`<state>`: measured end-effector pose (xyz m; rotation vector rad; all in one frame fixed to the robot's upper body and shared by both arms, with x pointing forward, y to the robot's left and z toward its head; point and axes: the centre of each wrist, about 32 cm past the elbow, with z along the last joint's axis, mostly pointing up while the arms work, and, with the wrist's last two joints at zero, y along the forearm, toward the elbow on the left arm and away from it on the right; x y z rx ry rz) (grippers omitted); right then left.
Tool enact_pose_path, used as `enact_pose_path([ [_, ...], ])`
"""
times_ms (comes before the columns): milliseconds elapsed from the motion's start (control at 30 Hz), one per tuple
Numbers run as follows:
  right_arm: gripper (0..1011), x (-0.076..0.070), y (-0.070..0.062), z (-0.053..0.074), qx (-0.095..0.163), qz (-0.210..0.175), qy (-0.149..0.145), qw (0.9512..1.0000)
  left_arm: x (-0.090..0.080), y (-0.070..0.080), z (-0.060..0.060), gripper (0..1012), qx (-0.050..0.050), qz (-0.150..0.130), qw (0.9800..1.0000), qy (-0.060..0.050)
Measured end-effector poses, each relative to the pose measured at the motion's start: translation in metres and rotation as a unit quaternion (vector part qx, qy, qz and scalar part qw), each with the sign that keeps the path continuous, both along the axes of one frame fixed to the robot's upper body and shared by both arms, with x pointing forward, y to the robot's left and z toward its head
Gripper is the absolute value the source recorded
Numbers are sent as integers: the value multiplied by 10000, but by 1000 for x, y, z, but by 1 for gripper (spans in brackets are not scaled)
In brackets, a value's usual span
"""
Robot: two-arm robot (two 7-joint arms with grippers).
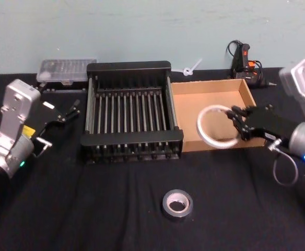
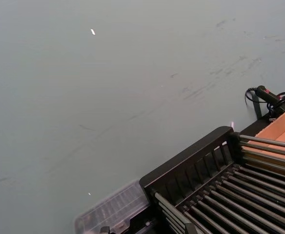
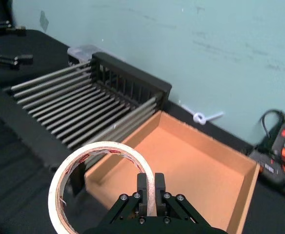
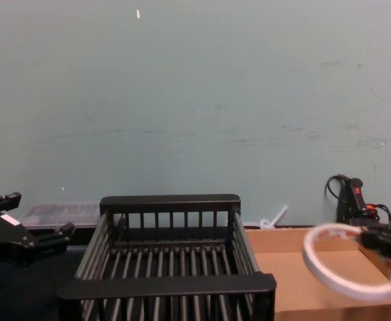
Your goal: Pick up the white tape and place it into the black box , Pick up the silver tape and place it into the brown box.
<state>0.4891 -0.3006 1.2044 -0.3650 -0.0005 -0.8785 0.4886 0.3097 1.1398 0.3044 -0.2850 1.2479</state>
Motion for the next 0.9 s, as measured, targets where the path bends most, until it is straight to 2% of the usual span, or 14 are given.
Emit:
enact_pose_path([
  [233,97,27,16,4,27,107,-173,9998,0,0,0,1001,0,0,10000,0],
  [533,97,55,34,9,-15,285,-263,9992,0,0,0,1001,0,0,10000,0],
  [900,97,82,57,14,-54,507,-340,9981,0,0,0,1001,0,0,10000,0],
])
